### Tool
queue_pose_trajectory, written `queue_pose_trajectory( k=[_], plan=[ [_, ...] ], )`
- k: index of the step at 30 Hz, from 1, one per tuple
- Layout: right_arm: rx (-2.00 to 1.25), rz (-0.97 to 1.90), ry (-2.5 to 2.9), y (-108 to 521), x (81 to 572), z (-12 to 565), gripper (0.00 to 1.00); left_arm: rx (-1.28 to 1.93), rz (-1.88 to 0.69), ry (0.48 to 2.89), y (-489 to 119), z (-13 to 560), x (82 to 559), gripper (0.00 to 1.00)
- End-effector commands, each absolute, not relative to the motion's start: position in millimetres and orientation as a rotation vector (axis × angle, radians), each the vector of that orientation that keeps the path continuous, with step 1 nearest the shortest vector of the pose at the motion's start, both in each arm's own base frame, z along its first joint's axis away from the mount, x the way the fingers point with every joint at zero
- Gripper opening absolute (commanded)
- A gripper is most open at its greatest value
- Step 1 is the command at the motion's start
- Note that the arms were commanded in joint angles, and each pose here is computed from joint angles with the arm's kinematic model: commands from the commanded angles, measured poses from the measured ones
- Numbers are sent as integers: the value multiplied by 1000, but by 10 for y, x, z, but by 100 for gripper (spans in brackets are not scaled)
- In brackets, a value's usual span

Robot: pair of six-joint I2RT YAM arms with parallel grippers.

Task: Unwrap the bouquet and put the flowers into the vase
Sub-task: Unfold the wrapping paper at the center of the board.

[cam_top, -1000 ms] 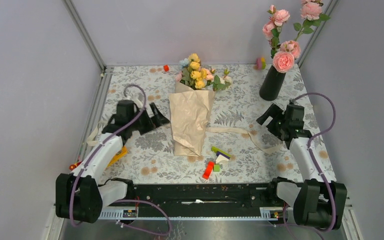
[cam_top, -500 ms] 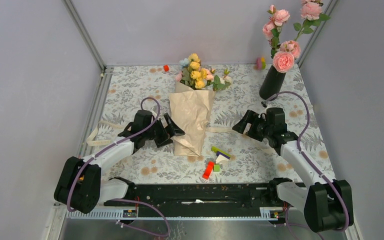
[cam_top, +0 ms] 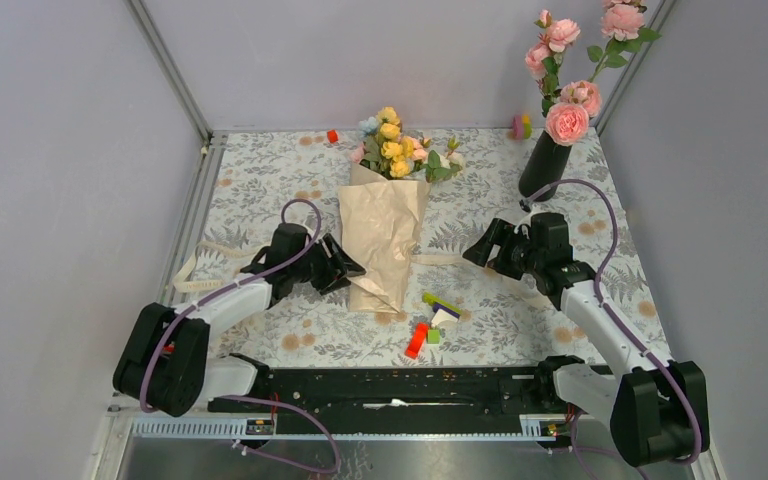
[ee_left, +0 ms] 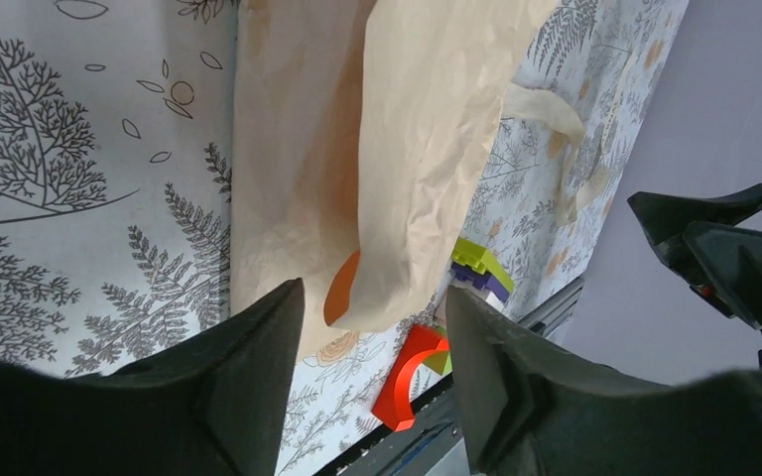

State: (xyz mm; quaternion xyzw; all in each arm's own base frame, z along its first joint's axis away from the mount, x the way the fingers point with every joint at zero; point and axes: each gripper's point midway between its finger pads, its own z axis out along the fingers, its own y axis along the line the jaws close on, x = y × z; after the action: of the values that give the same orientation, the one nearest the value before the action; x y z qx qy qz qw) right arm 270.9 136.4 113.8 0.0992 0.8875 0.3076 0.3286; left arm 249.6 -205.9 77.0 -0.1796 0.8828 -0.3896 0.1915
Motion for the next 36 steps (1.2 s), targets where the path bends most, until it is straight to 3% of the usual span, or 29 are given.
queue_pose_trajectory(
  k=[1,5,11,18,28,36],
  plan=[
    [206,850,2254,1471,2793,1379,81,-493,-1148,2406,-2140,827,2626,52],
    [188,845,2252,1482,2786,1415,80,-486,-1084,2433,-2109,708,2687,40],
    [164,834,2254,1489,2789,1429,79,-429,-1191,2338,-2205,826,2723,24],
    [161,829,2263,1510,2786,1382,79,-234,-1230,2243,-2408,1154,2765,20],
    [144,822,2271,1539,2789,1375,78,178,-1171,2219,-3064,1406,2618,32],
    [147,785,2271,1495,2774,1359,79,465,-1071,2245,-3507,1281,2382,55]
  ],
)
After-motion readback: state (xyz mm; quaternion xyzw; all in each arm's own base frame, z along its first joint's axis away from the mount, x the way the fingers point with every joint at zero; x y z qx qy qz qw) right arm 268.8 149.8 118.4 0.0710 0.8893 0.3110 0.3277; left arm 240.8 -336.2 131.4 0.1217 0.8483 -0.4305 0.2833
